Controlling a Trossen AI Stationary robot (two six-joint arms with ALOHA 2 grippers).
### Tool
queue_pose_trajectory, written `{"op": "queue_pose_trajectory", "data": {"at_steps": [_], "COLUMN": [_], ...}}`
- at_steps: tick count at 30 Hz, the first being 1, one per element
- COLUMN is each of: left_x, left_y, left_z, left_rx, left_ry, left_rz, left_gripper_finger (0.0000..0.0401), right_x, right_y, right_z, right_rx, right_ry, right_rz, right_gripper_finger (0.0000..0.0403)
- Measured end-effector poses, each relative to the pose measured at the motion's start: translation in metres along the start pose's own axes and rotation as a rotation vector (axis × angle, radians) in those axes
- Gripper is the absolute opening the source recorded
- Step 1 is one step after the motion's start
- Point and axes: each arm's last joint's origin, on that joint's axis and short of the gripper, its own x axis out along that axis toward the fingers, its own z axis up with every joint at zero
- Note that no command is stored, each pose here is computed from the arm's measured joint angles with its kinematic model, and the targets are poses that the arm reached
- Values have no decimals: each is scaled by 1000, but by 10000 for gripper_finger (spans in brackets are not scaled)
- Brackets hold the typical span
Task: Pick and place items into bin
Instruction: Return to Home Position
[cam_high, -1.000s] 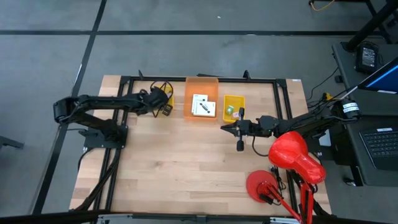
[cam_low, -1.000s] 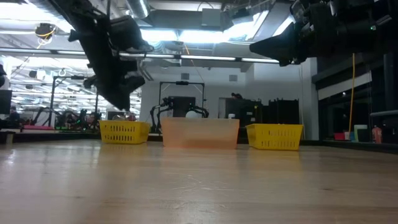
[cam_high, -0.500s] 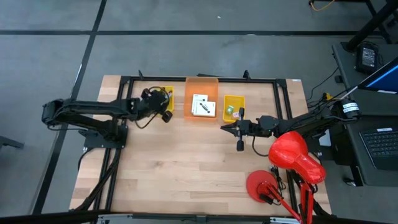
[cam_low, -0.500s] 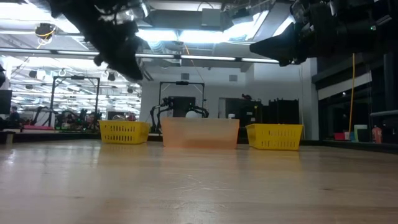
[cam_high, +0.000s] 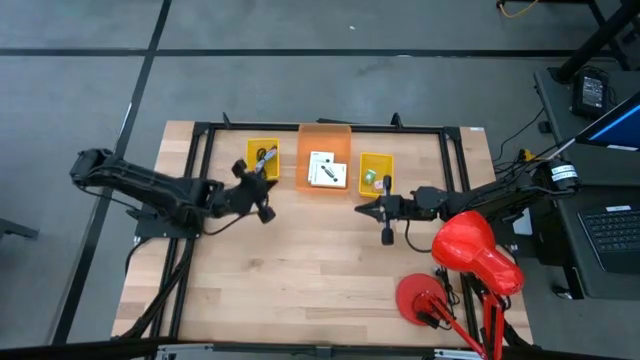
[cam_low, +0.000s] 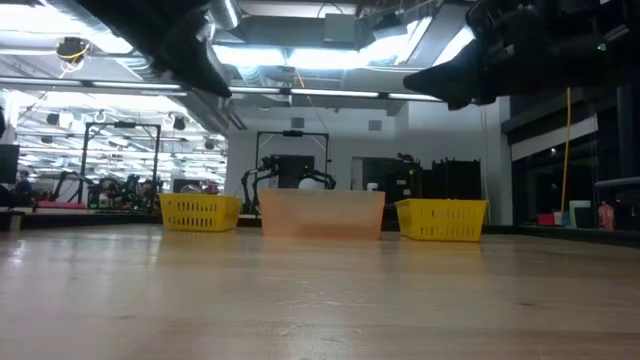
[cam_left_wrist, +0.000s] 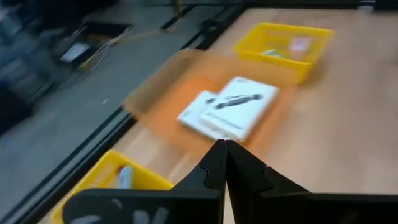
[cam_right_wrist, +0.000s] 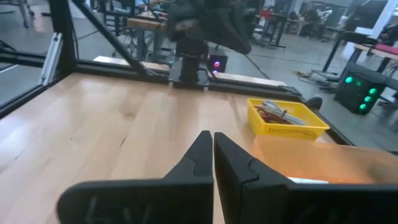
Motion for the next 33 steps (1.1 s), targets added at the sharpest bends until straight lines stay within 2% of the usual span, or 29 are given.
{"op": "queue_pose_trajectory", "data": {"at_steps": [4, 8, 16, 19, 23, 27, 33], "left_x": [-8, -10, -18, -23, -30, -34, -35], "left_y": [-17, -28, -22, -11, 5, 23, 44], "left_z": [-11, -29, -53, -53, -54, -61, -74], "left_rx": [80, 85, 124, 130, 135, 102, 71], "left_ry": [-55, -159, -326, -375, -454, -518, -582], "left_rz": [-136, -261, -505, -524, -559, -549, -564], "left_gripper_finger": [2, 2, 2, 2, 2, 2, 2], "right_x": [0, 0, -13, -23, -37, -54, -74], "right_y": [0, 0, -2, -4, -8, -12, -15], "right_z": [-3, -2, 9, 13, 24, 35, 39], "right_rx": [3, 50, 143, 152, 116, 106, 103], "right_ry": [26, 25, 23, 52, 12, -29, -17], "right_rz": [6, 7, 41, 44, 42, 38, 38], "right_gripper_finger": [0, 0, 0, 0, 0, 0, 0]}}
